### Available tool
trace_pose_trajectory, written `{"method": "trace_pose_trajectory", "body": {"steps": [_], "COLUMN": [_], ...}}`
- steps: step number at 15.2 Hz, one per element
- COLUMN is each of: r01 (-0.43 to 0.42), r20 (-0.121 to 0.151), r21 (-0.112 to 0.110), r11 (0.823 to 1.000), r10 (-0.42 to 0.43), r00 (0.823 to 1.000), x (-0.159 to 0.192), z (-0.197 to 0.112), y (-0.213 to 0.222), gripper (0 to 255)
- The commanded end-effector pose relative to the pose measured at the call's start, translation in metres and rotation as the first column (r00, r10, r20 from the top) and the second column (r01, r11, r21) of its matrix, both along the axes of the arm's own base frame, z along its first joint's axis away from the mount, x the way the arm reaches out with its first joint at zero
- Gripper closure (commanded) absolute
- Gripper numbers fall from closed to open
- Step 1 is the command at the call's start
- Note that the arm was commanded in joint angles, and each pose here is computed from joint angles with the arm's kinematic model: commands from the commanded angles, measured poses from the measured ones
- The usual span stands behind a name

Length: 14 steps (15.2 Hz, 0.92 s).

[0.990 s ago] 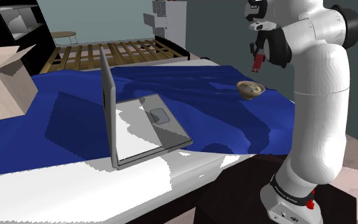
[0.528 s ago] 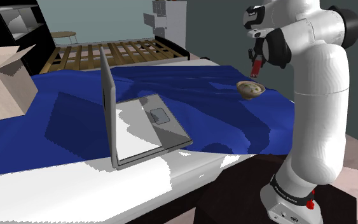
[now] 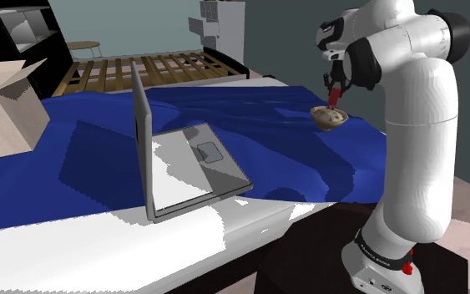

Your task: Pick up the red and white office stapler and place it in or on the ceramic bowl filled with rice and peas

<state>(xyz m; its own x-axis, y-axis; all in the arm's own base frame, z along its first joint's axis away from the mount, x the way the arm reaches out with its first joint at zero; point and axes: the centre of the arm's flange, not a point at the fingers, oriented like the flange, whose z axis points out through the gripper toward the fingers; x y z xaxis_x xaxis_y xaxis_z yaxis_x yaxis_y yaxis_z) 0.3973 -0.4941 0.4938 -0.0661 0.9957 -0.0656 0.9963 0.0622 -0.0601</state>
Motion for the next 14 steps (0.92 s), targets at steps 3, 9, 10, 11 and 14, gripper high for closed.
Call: {"method": "trace_pose_trajectory", "body": {"steps": [3,9,10,11,14], "r01": [0.0,0.0,0.0,0.0,0.0], "r20": [0.0,0.0,0.0,0.0,0.0], "r21": [-0.001,-0.001,-0.001,-0.001,-0.001], "r11": [1.0,1.0,1.0,1.0,1.0], "r10": [0.0,0.0,0.0,0.0,0.0], "r00": [1.0,1.0,1.0,1.0,1.0], "x": [-0.001,-0.001,-0.001,-0.001,-0.001], "z": [-0.022,-0.025,-0.025,-0.025,-0.025], "y": [-0.001,-0.001,-0.001,-0.001,-0.001], "gripper": [255,255,255,255,0]}}
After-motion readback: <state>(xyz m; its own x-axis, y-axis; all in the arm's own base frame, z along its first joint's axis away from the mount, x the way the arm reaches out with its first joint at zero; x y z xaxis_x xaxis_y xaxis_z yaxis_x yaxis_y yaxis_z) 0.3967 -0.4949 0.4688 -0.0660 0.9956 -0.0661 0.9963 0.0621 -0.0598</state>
